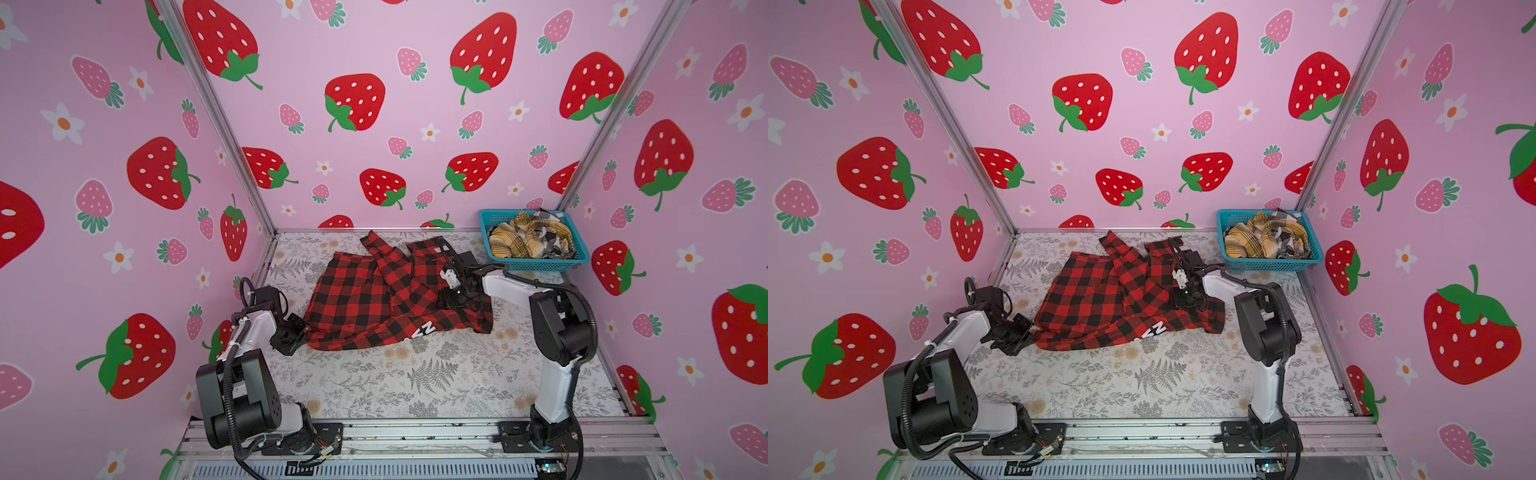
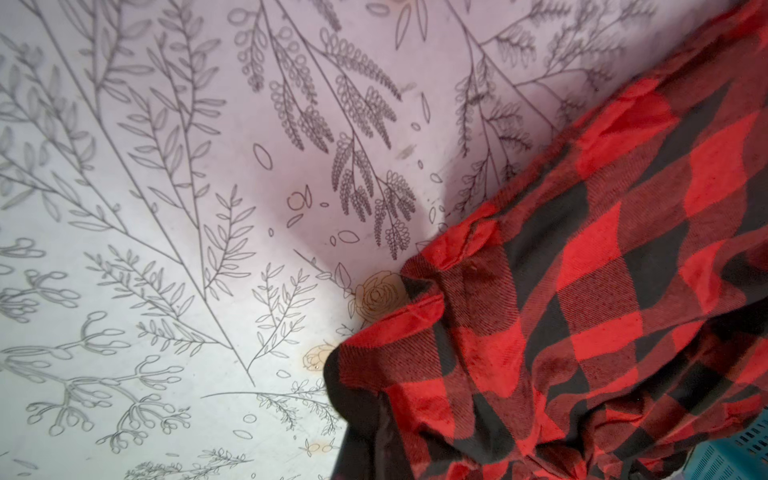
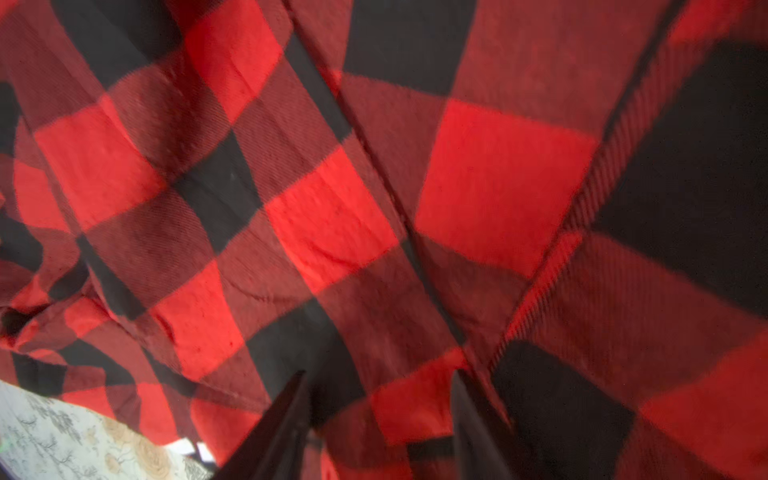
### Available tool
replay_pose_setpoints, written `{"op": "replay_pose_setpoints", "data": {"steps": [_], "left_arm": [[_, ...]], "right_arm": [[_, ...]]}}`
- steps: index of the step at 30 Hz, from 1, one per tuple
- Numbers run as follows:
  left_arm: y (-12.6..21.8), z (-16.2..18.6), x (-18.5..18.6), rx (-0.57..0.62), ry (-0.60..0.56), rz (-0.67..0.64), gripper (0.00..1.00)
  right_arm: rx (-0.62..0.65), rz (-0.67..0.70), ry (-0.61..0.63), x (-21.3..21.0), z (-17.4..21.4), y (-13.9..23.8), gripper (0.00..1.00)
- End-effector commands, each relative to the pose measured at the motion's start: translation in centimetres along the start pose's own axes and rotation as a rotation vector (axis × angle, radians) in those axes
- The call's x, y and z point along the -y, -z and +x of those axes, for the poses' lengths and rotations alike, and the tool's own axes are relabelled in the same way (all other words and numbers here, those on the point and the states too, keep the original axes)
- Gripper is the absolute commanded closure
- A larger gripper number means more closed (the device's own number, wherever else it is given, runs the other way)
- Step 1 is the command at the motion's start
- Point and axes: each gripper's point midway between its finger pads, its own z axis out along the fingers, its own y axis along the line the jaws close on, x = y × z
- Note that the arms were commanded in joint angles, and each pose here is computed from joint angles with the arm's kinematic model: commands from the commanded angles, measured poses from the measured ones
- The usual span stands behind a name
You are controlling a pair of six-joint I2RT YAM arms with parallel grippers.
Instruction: Fold and stack the long sleeve shirts
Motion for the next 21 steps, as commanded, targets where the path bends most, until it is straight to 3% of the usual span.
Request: {"op": "replay_pose_setpoints", "data": {"steps": [1,3,5,9,12,14,15,16,18,21], "left_arm": [[-0.2,-0.2,-0.4,0.001,-0.013,-0.026,1.00],[-0.4,-0.2,-0.5,0.000,-0.012,-0.031,1.00],[-0.4,-0.2,-0.7,-0.002,-0.010,-0.038,1.00],[-0.6,-0.4,-0.8,0.001,-0.008,-0.045,1.00],[-0.7,-0.6,-0.7,-0.001,-0.009,-0.048,1.00],[-0.7,-0.7,-0.7,-0.002,-0.008,-0.049,1.00],[-0.7,-0.7,-0.7,-0.001,-0.008,-0.050,1.00],[-0.7,-0.7,-0.7,-0.002,-0.008,-0.049,1.00],[-0.7,-0.8,-0.7,0.000,-0.011,-0.053,1.00],[-0.7,-0.8,-1.0,0.004,-0.020,-0.065,1.00]], "right_arm": [[-0.025,-0.008,0.018,-0.7,1.3,0.5,0.74],[-0.018,-0.041,0.041,-1.7,1.5,0.9,0.88],[-0.019,-0.054,0.076,-2.8,2.4,1.8,0.93],[-0.057,-0.080,0.117,-4.3,5.8,3.2,0.94],[-0.040,-0.090,0.105,-4.8,6.3,4.4,0.93],[-0.006,-0.097,0.106,-5.2,5.1,5.1,0.86],[0.008,-0.098,0.107,-5.4,4.4,5.2,0.76],[0.018,-0.094,0.103,-5.4,3.5,5.0,0.60],[0.020,-0.065,0.088,-4.7,1.7,4.2,0.43],[0.012,-0.043,0.061,-3.1,-1.0,2.9,0.41]]}}
